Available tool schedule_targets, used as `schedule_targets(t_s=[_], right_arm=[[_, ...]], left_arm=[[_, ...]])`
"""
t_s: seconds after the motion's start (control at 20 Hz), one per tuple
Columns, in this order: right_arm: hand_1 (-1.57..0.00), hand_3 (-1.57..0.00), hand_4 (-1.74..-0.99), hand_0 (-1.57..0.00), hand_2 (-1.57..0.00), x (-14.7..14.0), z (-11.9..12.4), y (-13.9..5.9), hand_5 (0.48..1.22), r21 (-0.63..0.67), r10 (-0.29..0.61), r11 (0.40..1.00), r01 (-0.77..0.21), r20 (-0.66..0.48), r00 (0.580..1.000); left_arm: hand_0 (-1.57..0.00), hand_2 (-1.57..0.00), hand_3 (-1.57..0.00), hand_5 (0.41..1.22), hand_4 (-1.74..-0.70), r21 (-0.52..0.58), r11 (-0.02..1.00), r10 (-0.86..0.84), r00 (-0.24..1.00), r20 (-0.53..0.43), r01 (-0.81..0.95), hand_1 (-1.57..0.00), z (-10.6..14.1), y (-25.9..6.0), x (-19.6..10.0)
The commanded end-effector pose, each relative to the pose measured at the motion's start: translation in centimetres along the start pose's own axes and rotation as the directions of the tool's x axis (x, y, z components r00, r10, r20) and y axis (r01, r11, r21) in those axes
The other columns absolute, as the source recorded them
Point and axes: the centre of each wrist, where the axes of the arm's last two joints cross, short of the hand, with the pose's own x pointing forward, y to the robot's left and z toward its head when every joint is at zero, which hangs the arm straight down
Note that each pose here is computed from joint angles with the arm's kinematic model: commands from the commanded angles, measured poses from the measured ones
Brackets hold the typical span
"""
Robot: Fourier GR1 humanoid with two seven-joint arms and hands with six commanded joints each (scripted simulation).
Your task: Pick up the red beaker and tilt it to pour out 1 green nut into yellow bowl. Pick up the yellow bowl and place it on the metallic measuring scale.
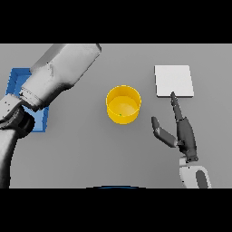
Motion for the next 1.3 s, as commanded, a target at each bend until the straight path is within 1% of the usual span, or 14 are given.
schedule_targets(t_s=[0.0, 0.05, 0.15, 0.25, 0.3, 0.4, 0.45, 0.5, 0.55, 0.6, 0.7, 0.9, 1.05, 1.25], right_arm=[[0.0, 0.0, -1.001, 0.0, 0.0, 0.0, -0.3, 0.0, 0.683, 0.004, 0.002, 1.0, -0.002, 0.011, 1.0], [0.0, 0.0, -0.996, 0.0, 0.0, -0.1, -0.2, 0.5, 0.681, 0.005, 0.004, 1.0, -0.004, 0.01, 1.0], [0.0, 0.0, -0.99, 0.0, 0.0, 0.0, -0.2, 0.3, 0.672, -0.003, 0.006, 1.0, -0.006, 0.019, 1.0], [0.0, 0.0, -1.004, 0.0, 0.0, -0.1, -0.6, 0.5, 0.668, 0.001, -0.015, 1.0, 0.015, 0.011, 1.0], [0.0, 0.0, -1.006, 0.0, 0.0, -0.2, -0.7, 0.6, 0.669, 0.004, -0.026, 1.0, 0.026, 0.007, 1.0], [0.0, 0.0, -1.002, 0.0, 0.0, 0.0, -1.1, 0.8, 0.666, 0.007, -0.049, 0.999, 0.049, 0.006, 0.999], [0.0, 0.0, -0.996, 0.0, 0.0, -0.3, -1.1, 0.6, 0.664, 0.001, -0.053, 0.999, 0.053, 0.004, 0.999], [0.0, 0.0, -1.012, 0.0, 0.0, -0.3, -1.0, 0.8, 0.659, 0.003, -0.065, 0.998, 0.065, 0.009, 0.998], [0.0, 0.0, -1.023, 0.0, 0.0, -0.2, -1.1, 1.0, 0.654, 0.005, -0.05, 0.999, 0.05, 0.011, 0.999], [0.0, 0.0, -1.034, 0.0, 0.0, -0.3, -1.0, 0.8, 0.655, 0.006, -0.036, 0.999, 0.036, 0.006, 0.999], [0.0, 0.0, -1.05, 0.0, 0.0, -0.5, -0.8, 0.6, 0.653, 0.01, -0.026, 1.0, 0.026, 0.006, 1.0], [0.0, 0.0, -1.047, 0.0, 0.0, -0.2, -0.8, 1.0, 0.651, 0.01, -0.008, 1.0, 0.008, 0.011, 1.0], [0.0, 0.0, -1.054, 0.0, 0.0, 0.2, -1.0, 0.8, 0.648, 0.0, 0.038, 0.999, -0.038, -0.003, 0.999], [0.0, 0.0, -1.026, 0.0, 0.0, -0.1, -1.0, 0.4, 0.648, 0.017, 0.032, 0.999, -0.032, -0.007, 0.999]], left_arm=[[-1.57, -1.57, -1.29, 1.221, -1.73, -0.015, 0.995, 0.095, 0.995, -0.037, -0.096, -1.57, 0.2, -0.4, -1.4], [-1.57, -1.57, -1.35, 1.221, -1.73, -0.016, 0.983, 0.183, 0.978, -0.099, -0.185, -1.57, 0.5, -0.6, -2.8], [-1.57, -1.57, -1.43, 1.221, -1.73, 0.011, 0.931, 0.359, 0.912, -0.2, -0.364, -1.57, 1.5, -2.2, -5.8], [-1.57, -1.57, -1.44, 1.221, -1.74, 0.067, 0.849, 0.52, 0.805, -0.287, -0.524, -1.57, 2.8, -4.4, -8.4], [-1.57, -1.57, -1.45, 1.221, -1.74, 0.099, 0.801, 0.584, 0.737, -0.341, -0.59, -1.57, 3.5, -6.1, -9.5], [-1.57, -1.57, -1.45, 1.221, -1.74, 0.188, 0.691, 0.701, 0.583, -0.411, -0.698, -1.57, 5.1, -9.5, -11.1], [-1.57, -1.57, -1.45, 1.221, -1.74, 0.233, 0.638, 0.744, 0.511, -0.43, -0.733, -1.57, 5.7, -11.5, -11.3], [-1.57, -1.57, -1.43, 1.221, -1.74, 0.272, 0.578, 0.781, 0.426, -0.456, -0.769, -1.57, 6.7, -13.6, -11.7], [-1.57, -1.57, -1.42, 1.221, -1.74, 0.302, 0.529, 0.795, 0.34, -0.502, -0.793, -1.57, 7.5, -15.5, -11.8], [-1.57, -1.57, -1.41, 1.221, -1.74, 0.332, 0.489, 0.801, 0.264, -0.538, -0.807, -1.57, 8.1, -17.1, -11.7], [-1.57, -1.57, -1.43, 1.221, -1.74, 0.418, 0.371, 0.825, 0.087, -0.559, -0.829, -1.57, 9.4, -20.1, -11.4], [-1.57, -1.57, -1.47, 1.221, -1.74, 0.54, 0.175, 0.814, -0.188, -0.55, -0.823, -1.57, 11.0, -25.1, -8.3], [-1.57, -1.57, -1.48, 1.221, -1.74, 0.603, 0.08, 0.8, -0.309, -0.514, -0.794, -1.57, 11.6, -26.5, -6.2], [-1.57, -1.57, -1.45, 1.221, -1.74, 0.652, 0.014, 0.756, -0.419, -0.503, -0.758, -1.57, 13.1, -27.9, -2.6]])
